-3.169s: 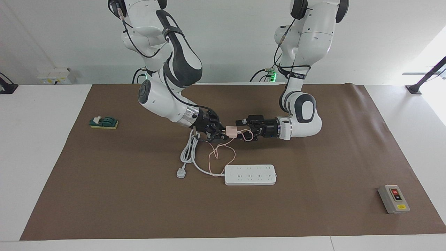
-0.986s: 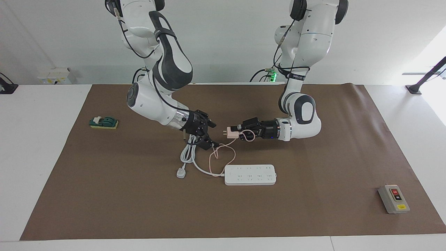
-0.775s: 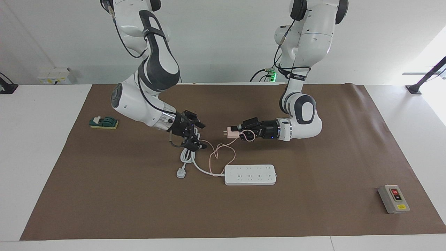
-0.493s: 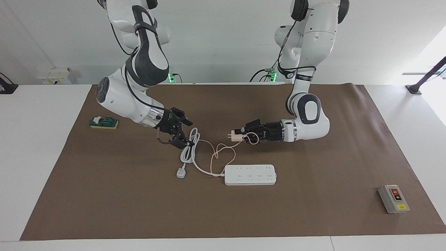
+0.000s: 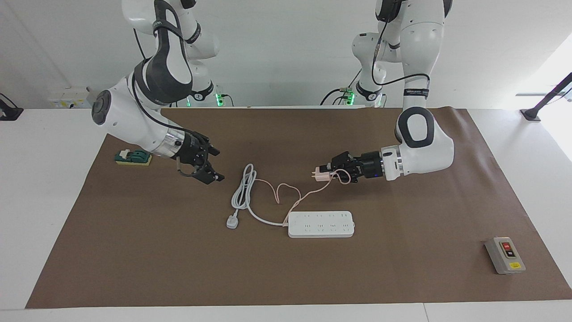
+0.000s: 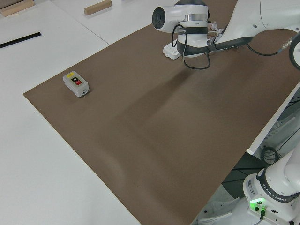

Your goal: Plug charger into power strip

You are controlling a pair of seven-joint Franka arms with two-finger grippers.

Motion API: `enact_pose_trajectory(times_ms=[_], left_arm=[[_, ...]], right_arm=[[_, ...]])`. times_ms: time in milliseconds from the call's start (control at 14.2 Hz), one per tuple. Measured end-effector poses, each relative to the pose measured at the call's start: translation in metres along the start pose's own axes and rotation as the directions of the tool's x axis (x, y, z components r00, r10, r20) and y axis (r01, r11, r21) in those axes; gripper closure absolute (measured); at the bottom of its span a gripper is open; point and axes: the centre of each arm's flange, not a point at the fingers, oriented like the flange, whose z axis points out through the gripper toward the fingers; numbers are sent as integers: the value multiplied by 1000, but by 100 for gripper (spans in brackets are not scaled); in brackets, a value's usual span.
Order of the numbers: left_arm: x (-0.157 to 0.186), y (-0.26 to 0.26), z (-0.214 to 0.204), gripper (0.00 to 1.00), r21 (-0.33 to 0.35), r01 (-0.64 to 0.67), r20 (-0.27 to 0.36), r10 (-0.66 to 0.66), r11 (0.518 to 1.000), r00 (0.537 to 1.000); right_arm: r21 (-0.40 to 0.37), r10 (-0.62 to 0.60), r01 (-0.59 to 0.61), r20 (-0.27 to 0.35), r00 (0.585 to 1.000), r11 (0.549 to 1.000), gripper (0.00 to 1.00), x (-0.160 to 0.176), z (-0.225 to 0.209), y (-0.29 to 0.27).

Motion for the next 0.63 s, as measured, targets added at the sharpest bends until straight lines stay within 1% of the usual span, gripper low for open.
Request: enact_pose_trajectory(times_ms=[141, 282, 352, 493, 634], left_arm=[[-4, 24, -21, 69, 115, 44, 23, -47, 992, 999], [-12, 55, -51, 69, 222, 92, 75, -111, 971, 991], [-17, 67, -73, 69, 277, 122, 103, -155, 953, 983], [-26, 73, -117, 69, 391, 166, 128, -231, 905, 964], [-38, 55, -161, 69, 463, 203, 142, -298, 863, 944]], right_arm=[[-29, -62, 61, -32, 998, 998, 0, 8, -12, 10], [-53, -116, 114, -56, 992, 992, 0, 15, -22, 17], [-67, -150, 145, -70, 986, 987, 0, 19, -26, 21], [-98, -223, 214, -96, 970, 972, 0, 24, -36, 28], [-128, -300, 285, -119, 946, 950, 0, 25, -45, 35]])
